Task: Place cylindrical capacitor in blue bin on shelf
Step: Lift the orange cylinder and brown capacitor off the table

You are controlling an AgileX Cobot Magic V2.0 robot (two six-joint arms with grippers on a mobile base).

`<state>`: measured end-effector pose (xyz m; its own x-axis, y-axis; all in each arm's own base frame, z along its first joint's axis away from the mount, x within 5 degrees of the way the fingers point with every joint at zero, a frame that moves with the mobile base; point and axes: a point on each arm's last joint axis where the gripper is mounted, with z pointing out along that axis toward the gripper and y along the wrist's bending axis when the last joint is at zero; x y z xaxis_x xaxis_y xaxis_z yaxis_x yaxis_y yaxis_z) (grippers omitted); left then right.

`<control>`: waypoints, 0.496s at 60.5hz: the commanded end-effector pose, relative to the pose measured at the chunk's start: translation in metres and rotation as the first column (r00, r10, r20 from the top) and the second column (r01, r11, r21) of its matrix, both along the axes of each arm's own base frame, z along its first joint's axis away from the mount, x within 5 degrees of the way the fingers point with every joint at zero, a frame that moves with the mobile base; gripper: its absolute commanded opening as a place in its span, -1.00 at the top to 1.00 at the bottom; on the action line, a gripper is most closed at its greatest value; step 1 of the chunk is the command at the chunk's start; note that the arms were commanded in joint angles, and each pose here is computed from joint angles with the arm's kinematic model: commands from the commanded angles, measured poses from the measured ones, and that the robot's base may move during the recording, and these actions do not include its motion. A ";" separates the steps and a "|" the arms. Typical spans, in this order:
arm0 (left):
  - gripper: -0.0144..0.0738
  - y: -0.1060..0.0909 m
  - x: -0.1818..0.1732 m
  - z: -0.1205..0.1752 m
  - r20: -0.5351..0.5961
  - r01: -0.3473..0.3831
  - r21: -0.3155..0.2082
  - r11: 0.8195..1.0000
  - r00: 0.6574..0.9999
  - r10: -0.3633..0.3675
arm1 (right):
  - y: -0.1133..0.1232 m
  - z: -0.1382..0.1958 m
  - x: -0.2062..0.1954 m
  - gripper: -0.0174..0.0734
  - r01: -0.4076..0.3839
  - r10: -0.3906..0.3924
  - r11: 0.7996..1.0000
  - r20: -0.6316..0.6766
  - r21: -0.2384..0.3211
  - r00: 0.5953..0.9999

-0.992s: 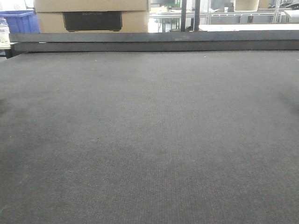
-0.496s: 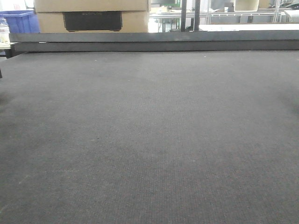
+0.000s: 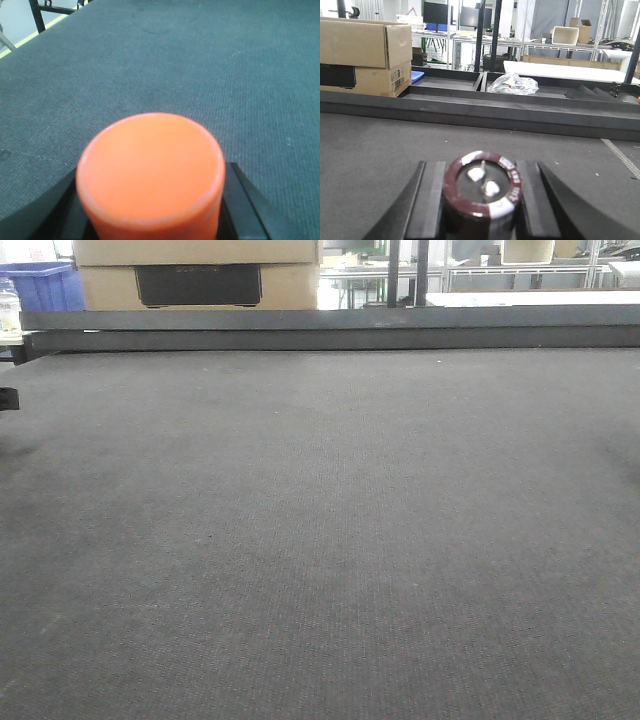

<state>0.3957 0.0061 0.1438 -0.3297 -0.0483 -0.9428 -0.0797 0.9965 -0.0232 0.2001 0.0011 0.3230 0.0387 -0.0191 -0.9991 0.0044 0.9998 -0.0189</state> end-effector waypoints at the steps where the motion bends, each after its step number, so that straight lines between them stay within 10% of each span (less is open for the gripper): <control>1: 0.92 -0.002 -0.001 0.015 -0.005 0.038 0.025 0.999 0.999 -0.038 | 0.000 0.003 -0.002 0.97 -0.002 0.002 1.000 0.017 -0.009 1.000; 30: 0.92 -0.013 -0.078 0.192 -0.038 0.116 0.055 0.992 0.993 -0.114 | 0.003 0.054 0.000 0.97 -0.029 0.027 1.000 -0.258 -0.005 0.966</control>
<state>0.3382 -0.0016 0.3056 -0.3368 0.0324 -0.9410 0.0145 0.9995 0.0292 0.2030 0.0035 0.3674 -0.2055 -0.0202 -0.9785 -0.0255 0.9996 -0.0153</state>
